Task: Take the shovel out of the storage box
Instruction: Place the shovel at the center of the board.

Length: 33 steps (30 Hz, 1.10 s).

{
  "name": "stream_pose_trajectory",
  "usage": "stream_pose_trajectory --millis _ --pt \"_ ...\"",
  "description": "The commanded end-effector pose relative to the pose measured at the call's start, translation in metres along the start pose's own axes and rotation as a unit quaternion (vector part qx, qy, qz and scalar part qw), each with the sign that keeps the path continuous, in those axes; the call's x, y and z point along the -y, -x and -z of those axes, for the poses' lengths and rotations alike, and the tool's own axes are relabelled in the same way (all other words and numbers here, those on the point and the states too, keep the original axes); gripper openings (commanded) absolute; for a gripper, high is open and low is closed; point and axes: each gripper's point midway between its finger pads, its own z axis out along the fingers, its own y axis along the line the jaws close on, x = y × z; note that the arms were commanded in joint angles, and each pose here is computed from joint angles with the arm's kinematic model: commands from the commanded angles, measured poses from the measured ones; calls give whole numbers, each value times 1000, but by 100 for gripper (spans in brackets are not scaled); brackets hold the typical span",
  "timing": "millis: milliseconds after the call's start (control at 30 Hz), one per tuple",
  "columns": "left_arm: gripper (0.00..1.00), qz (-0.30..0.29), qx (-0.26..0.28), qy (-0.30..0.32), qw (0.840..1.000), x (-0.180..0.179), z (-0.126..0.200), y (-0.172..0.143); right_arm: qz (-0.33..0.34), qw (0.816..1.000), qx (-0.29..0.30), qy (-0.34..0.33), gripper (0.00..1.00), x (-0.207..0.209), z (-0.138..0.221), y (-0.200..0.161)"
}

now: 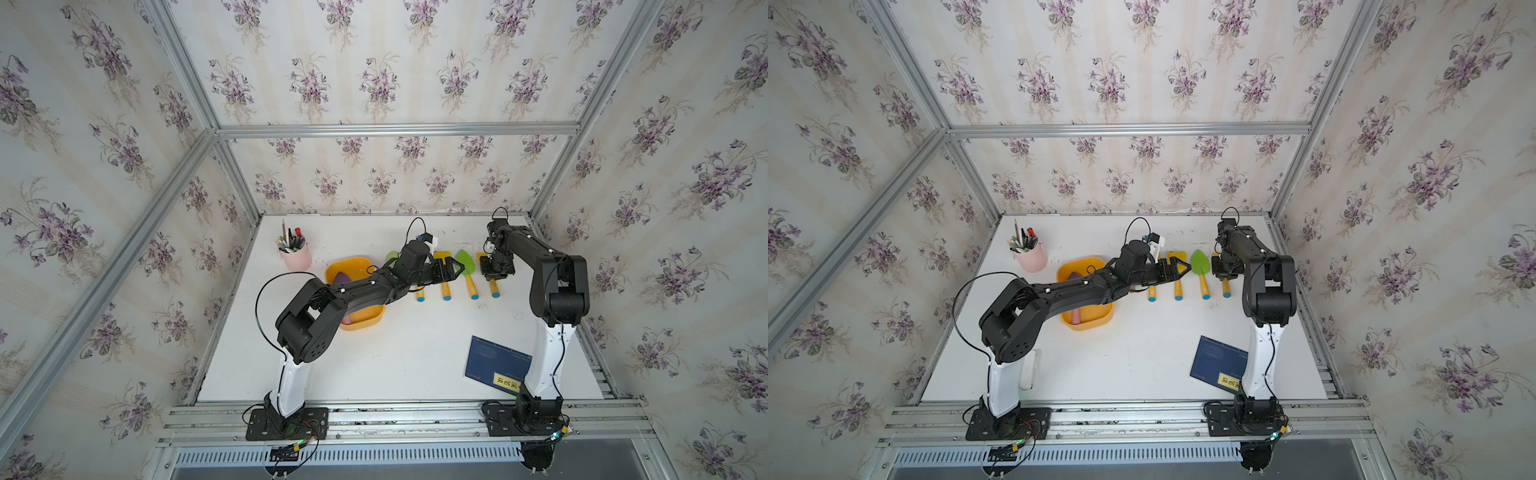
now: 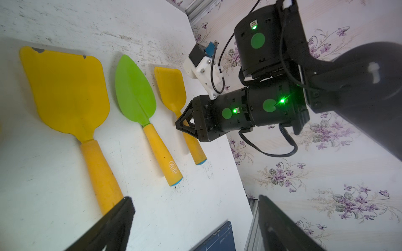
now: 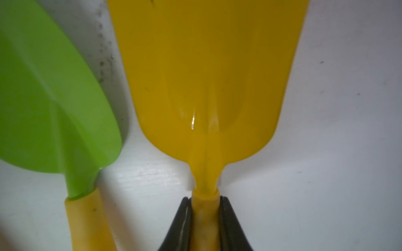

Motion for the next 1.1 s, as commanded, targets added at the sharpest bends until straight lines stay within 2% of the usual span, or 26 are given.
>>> stream_pose_trajectory --millis 0,333,500,667,800,933,1067 --pt "88 -10 5 -8 1000 2 -1 3 1 1000 0 8 18 -2 -2 1" --pt "89 -11 4 -5 1000 -1 0 1 -2 1000 -16 16 23 -3 -11 -2" --pt "88 -9 2 -6 1000 -1 0 0 -11 1000 -18 23 28 -3 -11 -2" --pt "88 -10 3 -7 1000 1 2 1 -14 1000 -14 20 40 -2 -9 -1" --pt "88 -12 2 -4 1000 1 4 1 -16 1000 -8 18 42 -1 -4 0" --pt "88 -12 1 -6 1000 1 11 1 -24 999 7 29 42 -3 15 0" --pt "88 -6 4 -7 1000 0 33 9 -29 998 45 43 42 -9 57 -1"
